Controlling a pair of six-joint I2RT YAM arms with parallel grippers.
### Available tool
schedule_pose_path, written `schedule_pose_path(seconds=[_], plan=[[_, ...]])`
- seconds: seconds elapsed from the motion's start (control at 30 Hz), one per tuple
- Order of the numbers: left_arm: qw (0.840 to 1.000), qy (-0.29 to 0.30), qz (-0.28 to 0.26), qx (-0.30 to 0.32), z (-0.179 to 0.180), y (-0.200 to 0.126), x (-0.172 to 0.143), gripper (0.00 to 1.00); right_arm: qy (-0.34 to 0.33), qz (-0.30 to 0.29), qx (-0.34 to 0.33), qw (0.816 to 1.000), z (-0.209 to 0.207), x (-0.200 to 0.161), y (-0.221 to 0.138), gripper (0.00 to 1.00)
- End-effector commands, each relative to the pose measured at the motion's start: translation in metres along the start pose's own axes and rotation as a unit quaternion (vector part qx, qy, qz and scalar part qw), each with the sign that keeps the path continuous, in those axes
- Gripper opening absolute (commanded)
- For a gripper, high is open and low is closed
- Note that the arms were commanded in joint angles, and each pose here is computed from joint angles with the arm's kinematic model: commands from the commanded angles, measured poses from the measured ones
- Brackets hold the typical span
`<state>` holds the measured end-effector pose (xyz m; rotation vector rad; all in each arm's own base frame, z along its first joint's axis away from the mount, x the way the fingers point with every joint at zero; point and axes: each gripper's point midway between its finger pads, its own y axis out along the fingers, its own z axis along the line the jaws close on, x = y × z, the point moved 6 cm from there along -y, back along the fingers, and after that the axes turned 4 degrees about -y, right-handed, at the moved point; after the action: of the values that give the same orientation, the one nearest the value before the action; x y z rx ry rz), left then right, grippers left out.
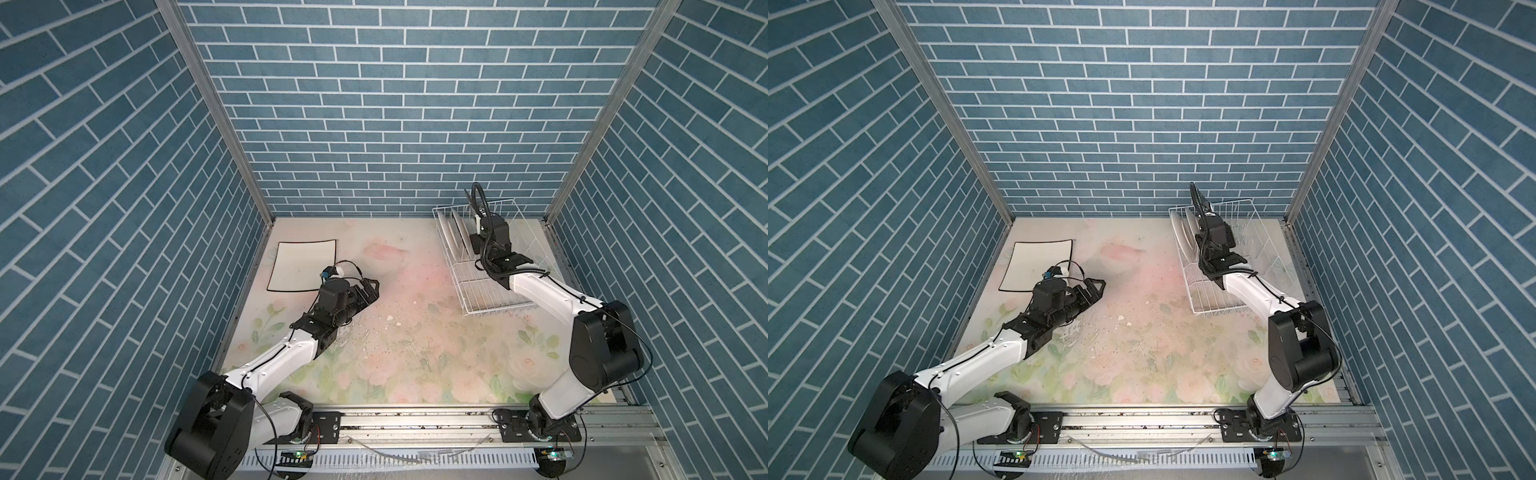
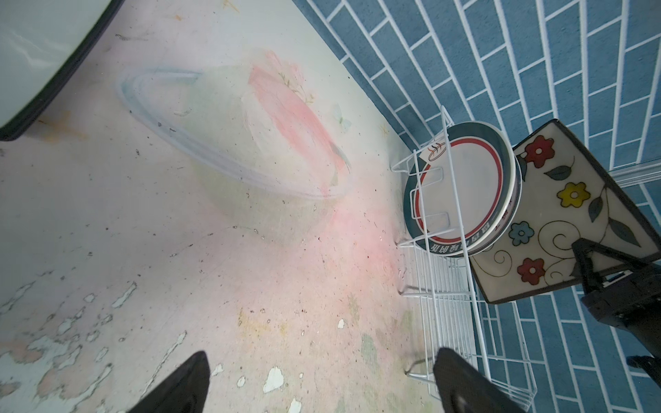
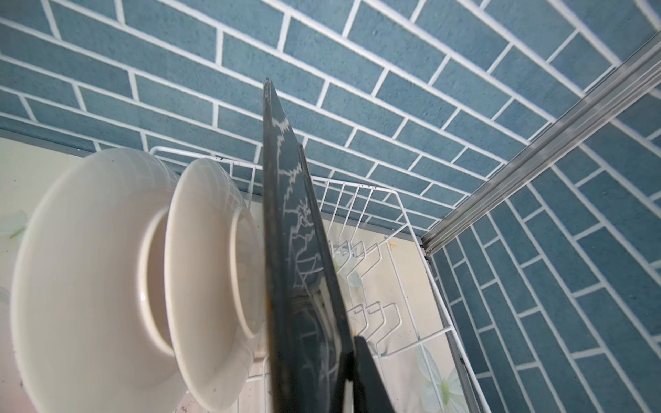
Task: Unload the plates from the dish rack
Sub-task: Pick up the plate from the dish rack.
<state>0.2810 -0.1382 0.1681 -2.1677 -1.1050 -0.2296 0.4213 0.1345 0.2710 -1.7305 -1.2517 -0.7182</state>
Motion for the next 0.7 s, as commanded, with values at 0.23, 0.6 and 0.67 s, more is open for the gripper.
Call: schedule_pose_path(seconds=[0.23, 0.6, 0.67], plan=[[1.0, 0.007, -0.004, -0.004, -0.007, 0.0, 0.001, 1.0, 0.05, -0.133, -0.055, 0.988, -0.047, 0.068, -0.053, 0.0], [1.0, 0.006, -0.006, -0.013, -0.01, -0.001, 0.001, 1.0, 0.052, -0.156, -0.038, 0.986, -0.063, 0.078, -0.098, 0.0], [1.0, 0.007, -0.006, -0.019, -0.014, -0.001, 0.001, 1.0, 0.057, -0.159, -0.032, 0.985, -0.067, 0.079, -0.107, 0.0]])
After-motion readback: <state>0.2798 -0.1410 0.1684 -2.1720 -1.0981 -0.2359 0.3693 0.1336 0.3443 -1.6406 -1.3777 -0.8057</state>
